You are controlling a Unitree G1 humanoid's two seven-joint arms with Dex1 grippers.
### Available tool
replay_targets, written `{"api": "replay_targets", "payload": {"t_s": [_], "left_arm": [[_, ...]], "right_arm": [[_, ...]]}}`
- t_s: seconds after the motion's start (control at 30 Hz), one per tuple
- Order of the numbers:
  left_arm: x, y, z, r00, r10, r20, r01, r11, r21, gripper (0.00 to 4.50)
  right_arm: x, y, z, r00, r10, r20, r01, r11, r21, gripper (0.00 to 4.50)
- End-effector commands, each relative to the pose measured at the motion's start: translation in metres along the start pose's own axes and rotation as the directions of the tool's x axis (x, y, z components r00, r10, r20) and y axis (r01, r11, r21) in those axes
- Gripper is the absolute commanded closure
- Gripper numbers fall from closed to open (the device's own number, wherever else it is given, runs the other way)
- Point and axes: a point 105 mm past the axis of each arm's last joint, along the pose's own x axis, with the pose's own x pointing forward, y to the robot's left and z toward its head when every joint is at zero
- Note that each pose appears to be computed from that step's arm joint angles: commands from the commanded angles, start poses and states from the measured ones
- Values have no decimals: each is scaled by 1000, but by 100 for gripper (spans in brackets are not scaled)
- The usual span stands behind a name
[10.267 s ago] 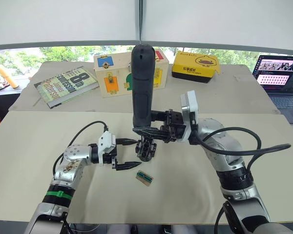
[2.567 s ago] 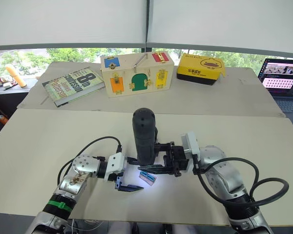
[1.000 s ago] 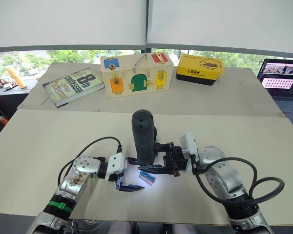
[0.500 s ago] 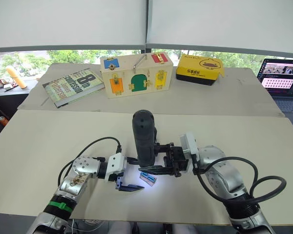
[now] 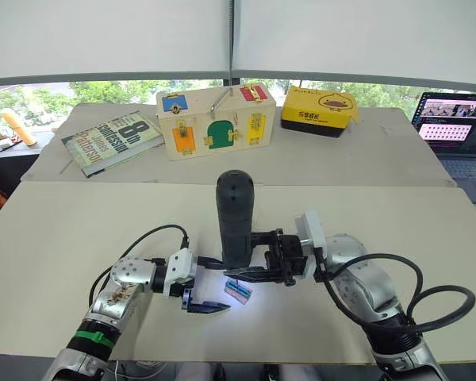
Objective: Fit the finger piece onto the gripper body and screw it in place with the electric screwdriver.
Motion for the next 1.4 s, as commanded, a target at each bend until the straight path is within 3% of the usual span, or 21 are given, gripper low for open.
{"api": "replay_targets", "payload": {"t_s": [0.03,0.57,0.63,0.77,0.87,1.07,1.4], "left_arm": [[-10,-1,7,999,17,40,-17,1000,-6,3],[-61,4,58,980,154,127,-146,987,-70,3],[-65,6,56,978,179,106,-171,982,-82,3],[-68,25,31,949,316,-19,-316,948,-25,3],[-60,33,27,930,366,6,-366,930,-49,3],[-34,34,9,934,356,-20,-357,933,-44,3],[17,44,3,939,342,19,-341,939,-49,3]], "right_arm": [[7,3,30,996,47,76,-41,996,-81,260],[8,5,77,988,63,144,-45,991,-123,260],[6,5,83,988,62,143,-44,991,-129,260],[2,7,90,989,58,137,-41,991,-126,260],[-2,10,89,991,54,119,-40,993,-115,260],[-7,9,88,995,24,92,-13,994,-113,260],[-15,8,83,998,-21,54,26,994,-107,260]]}}
